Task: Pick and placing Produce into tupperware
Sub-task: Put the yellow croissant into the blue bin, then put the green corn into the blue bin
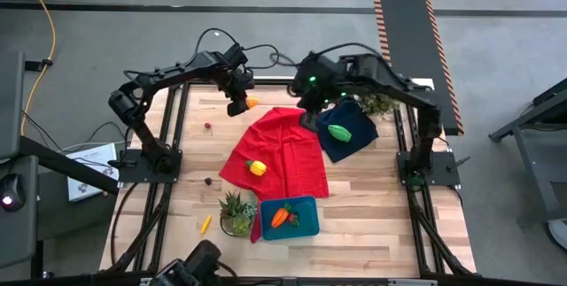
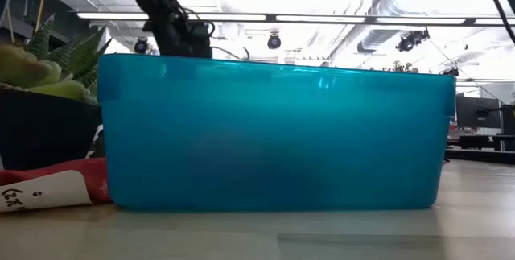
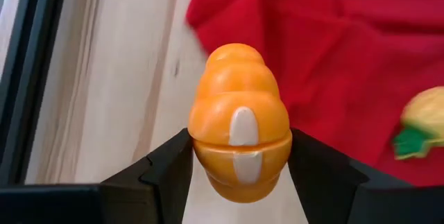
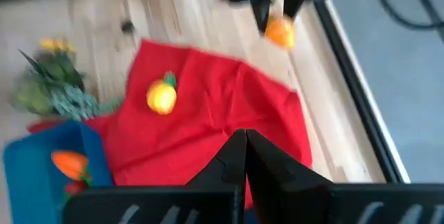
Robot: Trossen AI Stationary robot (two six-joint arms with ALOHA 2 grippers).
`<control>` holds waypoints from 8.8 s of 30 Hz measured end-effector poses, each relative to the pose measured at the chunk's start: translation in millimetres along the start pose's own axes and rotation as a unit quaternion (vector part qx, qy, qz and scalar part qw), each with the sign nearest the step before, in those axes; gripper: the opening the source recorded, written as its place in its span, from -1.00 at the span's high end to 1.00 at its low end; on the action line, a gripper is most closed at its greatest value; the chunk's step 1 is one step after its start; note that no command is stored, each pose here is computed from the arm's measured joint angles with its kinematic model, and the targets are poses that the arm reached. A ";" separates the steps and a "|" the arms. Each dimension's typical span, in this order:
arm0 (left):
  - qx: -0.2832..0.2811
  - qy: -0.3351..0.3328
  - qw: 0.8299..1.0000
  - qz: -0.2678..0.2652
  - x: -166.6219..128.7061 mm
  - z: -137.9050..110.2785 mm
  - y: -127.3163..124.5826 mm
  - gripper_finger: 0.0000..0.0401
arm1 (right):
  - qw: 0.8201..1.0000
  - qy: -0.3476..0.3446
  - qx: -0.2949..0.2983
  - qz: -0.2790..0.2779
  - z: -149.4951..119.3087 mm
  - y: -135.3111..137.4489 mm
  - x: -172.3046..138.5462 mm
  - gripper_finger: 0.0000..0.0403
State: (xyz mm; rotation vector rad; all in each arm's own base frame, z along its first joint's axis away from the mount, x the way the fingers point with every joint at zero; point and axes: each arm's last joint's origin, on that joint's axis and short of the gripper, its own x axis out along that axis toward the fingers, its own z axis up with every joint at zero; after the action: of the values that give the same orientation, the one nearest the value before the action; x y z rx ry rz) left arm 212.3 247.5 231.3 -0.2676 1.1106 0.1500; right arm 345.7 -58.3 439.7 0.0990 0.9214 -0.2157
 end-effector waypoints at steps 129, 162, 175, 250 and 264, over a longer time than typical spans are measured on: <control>0.010 -0.058 0.993 -0.106 89.8 34.9 -354.4 -0.02 | 0.980 -0.181 -0.042 0.071 -43.2 73.9 -137.6 1.00; 0.013 0.013 0.993 -0.120 121.0 21.7 -360.8 -0.02 | 0.982 -0.168 -0.047 0.068 -45.8 73.2 -137.0 1.00; 0.025 0.010 0.993 -0.115 123.3 16.8 -369.6 -0.02 | 0.982 -0.167 -0.049 0.067 -46.1 73.1 -136.9 1.00; -0.031 -0.098 0.981 -0.168 38.5 54.0 -321.0 0.59 | 0.995 -0.071 -0.058 0.048 -64.4 77.9 -124.1 1.00; -0.055 -0.151 0.970 -0.185 -26.9 56.5 -276.4 0.59 | 0.997 -0.013 -0.062 0.042 -94.0 98.6 -36.5 1.00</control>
State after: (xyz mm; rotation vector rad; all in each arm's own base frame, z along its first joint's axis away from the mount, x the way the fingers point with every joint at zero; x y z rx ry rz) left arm 318.8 -0.6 317.1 -0.5289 0.7350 -0.0783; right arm 273.5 59.5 411.5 0.0199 0.8996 -0.0819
